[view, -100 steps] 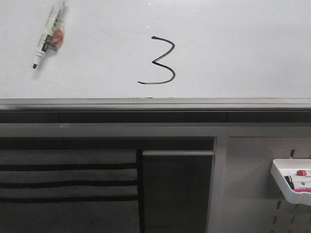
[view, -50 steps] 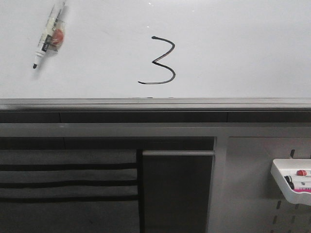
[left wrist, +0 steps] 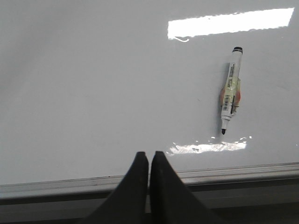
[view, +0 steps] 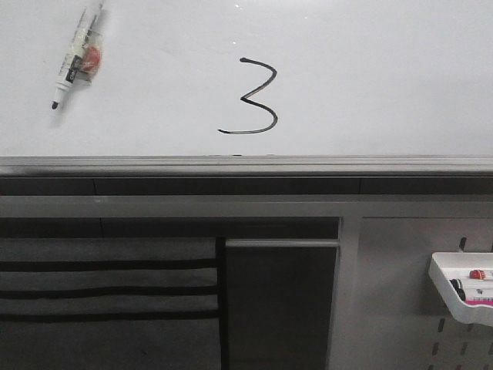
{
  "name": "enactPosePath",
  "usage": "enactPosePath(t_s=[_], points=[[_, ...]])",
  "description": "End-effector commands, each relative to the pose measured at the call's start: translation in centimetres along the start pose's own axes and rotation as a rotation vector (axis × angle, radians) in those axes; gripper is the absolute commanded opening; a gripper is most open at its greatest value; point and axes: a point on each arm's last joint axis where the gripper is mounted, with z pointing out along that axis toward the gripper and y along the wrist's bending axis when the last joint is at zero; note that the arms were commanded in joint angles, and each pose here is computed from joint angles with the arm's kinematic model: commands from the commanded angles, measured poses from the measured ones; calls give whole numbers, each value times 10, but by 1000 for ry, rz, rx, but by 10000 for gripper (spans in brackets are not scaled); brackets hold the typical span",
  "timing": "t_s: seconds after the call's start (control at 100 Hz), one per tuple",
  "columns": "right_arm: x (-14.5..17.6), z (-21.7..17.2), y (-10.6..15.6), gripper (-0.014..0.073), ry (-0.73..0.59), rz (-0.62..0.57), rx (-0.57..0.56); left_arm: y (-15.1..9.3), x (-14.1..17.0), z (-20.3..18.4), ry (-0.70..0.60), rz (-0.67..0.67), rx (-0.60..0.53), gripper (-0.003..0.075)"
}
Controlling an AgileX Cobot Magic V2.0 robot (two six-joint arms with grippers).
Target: Write number 3 on whiteboard
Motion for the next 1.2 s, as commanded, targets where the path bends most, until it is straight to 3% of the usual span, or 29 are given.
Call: enactPosePath(t_s=[0.0,0.19,0.46,0.54,0.83,1.19], points=[[3,-5,-3,-74,-135,-27,90,3,-6,-3,-89,-15,-34,-18],[50,-1,-10,-74,-97,-21,198,3,-6,-3,-89,-15,-34,-18],[116,21,-19,-74,-187,-30,182,3,-6,-3,-89,-15,-34,-18],[118,21,-20,-74,-99,-21,194,3,-6,-3,-89,-15,-34,-18],[110,20,-18,-74,-230,73,146,3,-6,-3,-89,-15,-34,-18],[111,20,-17,-74,-221,53,143,3,-6,-3,-89,-15,-34,-18]])
